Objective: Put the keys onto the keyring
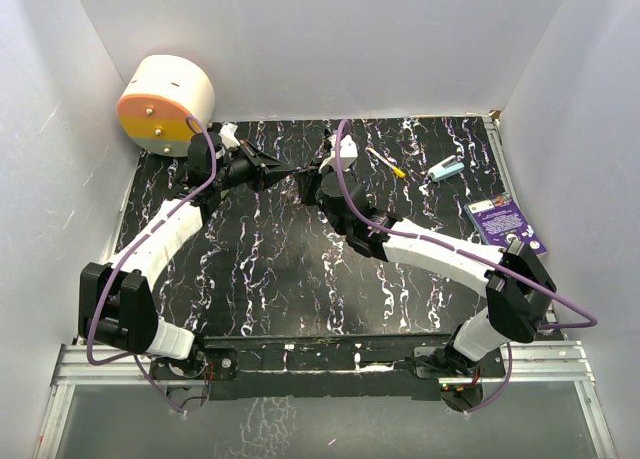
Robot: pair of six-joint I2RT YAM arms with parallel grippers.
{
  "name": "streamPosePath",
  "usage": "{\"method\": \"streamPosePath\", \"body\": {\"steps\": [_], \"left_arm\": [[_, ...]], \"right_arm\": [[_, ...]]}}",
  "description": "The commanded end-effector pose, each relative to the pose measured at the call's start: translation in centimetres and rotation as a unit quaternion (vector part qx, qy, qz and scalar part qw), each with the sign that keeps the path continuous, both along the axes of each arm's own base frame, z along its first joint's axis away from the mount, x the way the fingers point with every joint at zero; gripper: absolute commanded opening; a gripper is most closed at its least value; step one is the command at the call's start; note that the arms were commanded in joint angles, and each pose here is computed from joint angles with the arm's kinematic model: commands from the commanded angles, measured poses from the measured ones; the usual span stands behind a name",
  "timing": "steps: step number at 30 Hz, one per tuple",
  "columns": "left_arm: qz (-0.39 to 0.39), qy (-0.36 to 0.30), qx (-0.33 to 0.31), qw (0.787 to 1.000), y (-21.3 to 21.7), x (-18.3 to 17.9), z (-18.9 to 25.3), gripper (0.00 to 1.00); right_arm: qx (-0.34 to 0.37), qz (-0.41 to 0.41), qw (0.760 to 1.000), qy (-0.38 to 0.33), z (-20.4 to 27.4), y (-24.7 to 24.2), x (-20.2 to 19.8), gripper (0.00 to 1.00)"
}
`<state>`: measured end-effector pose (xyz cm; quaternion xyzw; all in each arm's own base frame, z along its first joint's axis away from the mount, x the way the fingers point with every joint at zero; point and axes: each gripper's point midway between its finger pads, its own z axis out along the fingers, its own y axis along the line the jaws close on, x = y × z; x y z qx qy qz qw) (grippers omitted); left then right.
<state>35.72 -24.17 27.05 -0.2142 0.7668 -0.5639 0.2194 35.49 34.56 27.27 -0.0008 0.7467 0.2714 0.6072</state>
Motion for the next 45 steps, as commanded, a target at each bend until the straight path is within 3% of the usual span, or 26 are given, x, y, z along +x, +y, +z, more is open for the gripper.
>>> {"method": "streamPosePath", "body": {"steps": [1, 25, 45], "left_arm": [[-0.018, -0.021, -0.003, 1.0, -0.3, -1.5, 1.4, 0.0], [-0.026, -0.029, -0.014, 0.999, -0.6, -1.6, 2.4, 0.0], [-0.041, -0.027, -0.02, 0.999, -1.0, -2.2, 2.9, 0.0]], "right_arm": [[0.079, -0.01, 0.995, -0.052, 6.1, 0.3, 0.9, 0.08], [0.077, 0.0, 0.996, -0.046, 5.6, 1.7, 1.2, 0.08], [0.071, -0.04, 0.996, -0.028, 4.2, 0.3, 1.9, 0.08]]}}
